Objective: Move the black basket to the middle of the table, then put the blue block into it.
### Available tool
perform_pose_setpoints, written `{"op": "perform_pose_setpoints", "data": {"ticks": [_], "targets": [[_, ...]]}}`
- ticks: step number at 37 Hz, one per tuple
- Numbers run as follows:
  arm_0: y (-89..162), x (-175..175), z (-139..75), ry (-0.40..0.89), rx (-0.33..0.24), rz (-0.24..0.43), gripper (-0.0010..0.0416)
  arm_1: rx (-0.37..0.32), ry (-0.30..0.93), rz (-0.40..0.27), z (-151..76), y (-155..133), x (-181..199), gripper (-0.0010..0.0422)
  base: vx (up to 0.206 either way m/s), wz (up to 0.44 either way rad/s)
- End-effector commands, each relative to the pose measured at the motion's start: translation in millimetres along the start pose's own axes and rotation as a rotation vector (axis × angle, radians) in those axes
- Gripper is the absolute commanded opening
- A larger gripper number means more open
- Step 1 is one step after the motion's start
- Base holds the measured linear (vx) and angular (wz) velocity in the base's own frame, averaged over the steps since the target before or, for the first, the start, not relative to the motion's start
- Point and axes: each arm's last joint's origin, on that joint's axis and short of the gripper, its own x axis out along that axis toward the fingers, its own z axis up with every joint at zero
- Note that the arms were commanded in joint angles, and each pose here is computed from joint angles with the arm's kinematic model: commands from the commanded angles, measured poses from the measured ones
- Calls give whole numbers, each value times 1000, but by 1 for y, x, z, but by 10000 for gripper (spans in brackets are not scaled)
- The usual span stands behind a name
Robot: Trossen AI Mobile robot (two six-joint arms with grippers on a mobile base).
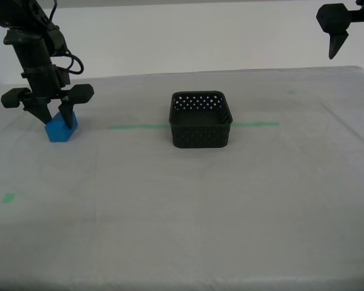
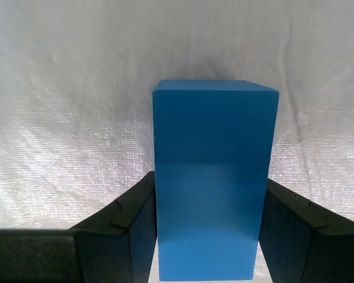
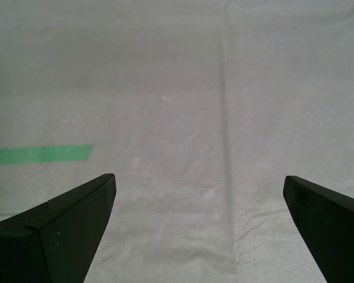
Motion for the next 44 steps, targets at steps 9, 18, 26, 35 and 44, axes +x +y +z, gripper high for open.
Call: {"op": "perform_pose_setpoints", "data": {"ticks": [9, 18, 26, 35, 44], "targets": [[0, 0, 0, 0, 0, -3, 399, -33, -78, 4, -2, -2, -40, -2, 0, 0], [0, 0, 0, 0, 0, -3, 399, -60, -134, 3, -9, -4, -75, -1, 0, 0], [0, 0, 0, 0, 0, -3, 399, -63, -118, -3, -15, -15, -89, -1, 0, 0], [0, 0, 0, 0, 0, -3, 399, -16, -163, -25, -9, -46, -103, -1, 0, 0], [0, 0, 0, 0, 0, -3, 398, 3, -204, -72, -5, -74, -123, -1, 0, 0]]}}
